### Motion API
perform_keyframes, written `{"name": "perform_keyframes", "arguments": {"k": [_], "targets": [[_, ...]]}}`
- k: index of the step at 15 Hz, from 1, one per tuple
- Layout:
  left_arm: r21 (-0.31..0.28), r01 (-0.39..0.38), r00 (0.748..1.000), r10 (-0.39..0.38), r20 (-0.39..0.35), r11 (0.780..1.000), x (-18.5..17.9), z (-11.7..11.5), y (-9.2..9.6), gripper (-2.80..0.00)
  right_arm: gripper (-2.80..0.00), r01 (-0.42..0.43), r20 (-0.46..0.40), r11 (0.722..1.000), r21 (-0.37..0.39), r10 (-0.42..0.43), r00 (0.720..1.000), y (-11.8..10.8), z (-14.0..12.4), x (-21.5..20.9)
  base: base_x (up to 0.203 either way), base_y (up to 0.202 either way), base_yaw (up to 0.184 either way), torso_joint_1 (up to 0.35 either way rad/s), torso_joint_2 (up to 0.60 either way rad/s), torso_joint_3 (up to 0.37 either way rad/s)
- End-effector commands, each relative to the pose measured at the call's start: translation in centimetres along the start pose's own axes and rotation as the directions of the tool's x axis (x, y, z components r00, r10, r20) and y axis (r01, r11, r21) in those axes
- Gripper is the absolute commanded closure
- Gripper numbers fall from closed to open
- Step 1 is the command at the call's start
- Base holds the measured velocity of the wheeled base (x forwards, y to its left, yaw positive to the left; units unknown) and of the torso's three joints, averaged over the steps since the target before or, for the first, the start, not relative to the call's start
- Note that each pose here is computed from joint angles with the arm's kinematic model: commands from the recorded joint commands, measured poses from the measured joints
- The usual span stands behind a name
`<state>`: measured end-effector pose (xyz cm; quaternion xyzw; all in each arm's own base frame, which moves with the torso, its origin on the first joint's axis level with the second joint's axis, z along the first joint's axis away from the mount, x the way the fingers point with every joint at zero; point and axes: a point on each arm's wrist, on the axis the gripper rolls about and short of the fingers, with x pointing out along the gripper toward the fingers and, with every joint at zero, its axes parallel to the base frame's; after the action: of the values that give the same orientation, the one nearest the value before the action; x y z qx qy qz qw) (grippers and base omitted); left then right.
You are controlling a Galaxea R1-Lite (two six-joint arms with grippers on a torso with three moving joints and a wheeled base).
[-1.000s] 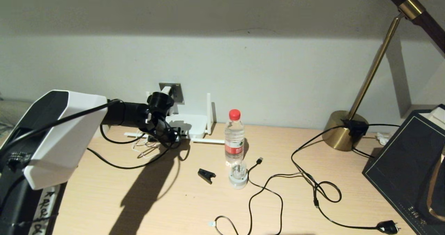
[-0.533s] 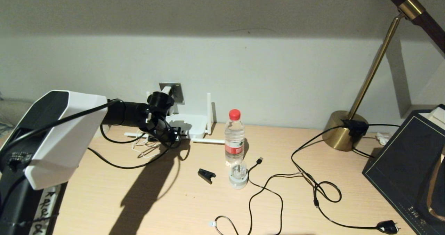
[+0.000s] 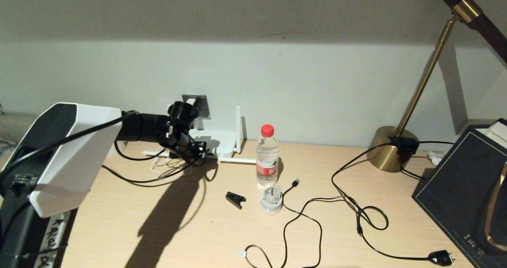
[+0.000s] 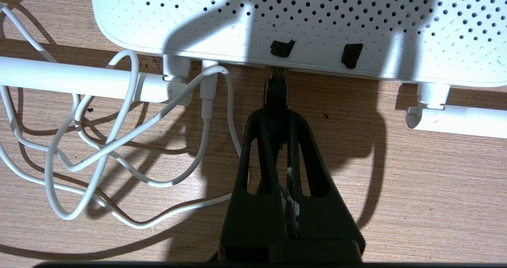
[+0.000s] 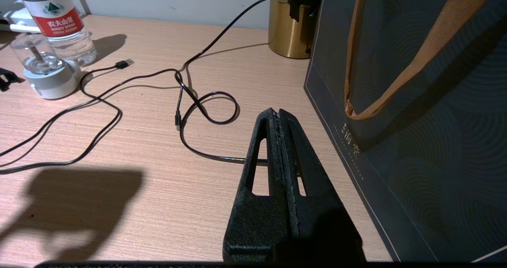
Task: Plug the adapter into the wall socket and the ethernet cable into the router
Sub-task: Hand it to the other hand
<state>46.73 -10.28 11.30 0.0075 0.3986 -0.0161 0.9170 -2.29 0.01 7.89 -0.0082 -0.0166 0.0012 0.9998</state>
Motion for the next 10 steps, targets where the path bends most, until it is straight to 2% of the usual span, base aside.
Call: {"name": "perform_keyframes", "arguments": {"k": [1, 10], "targets": [[0.0, -0.002, 1.0, 0.002, -0.007, 1.0, 0.12, -0.12, 0.01, 0.0, 0.0, 0.0, -0.009, 1.0, 0.0, 0.0, 1.0, 0.0, -0.25, 0.06, 0.0, 0.0, 0.0, 0.0, 0.0, 0.0], [-0.005, -0.004, 1.0, 0.004, -0.026, 1.0, 0.1, -0.38, -0.01, 0.0, 0.0, 0.0, -0.009, 1.0, 0.0, 0.0, 1.0, 0.0, -0.25, 0.06, 0.0, 0.0, 0.0, 0.0, 0.0, 0.0]]}}
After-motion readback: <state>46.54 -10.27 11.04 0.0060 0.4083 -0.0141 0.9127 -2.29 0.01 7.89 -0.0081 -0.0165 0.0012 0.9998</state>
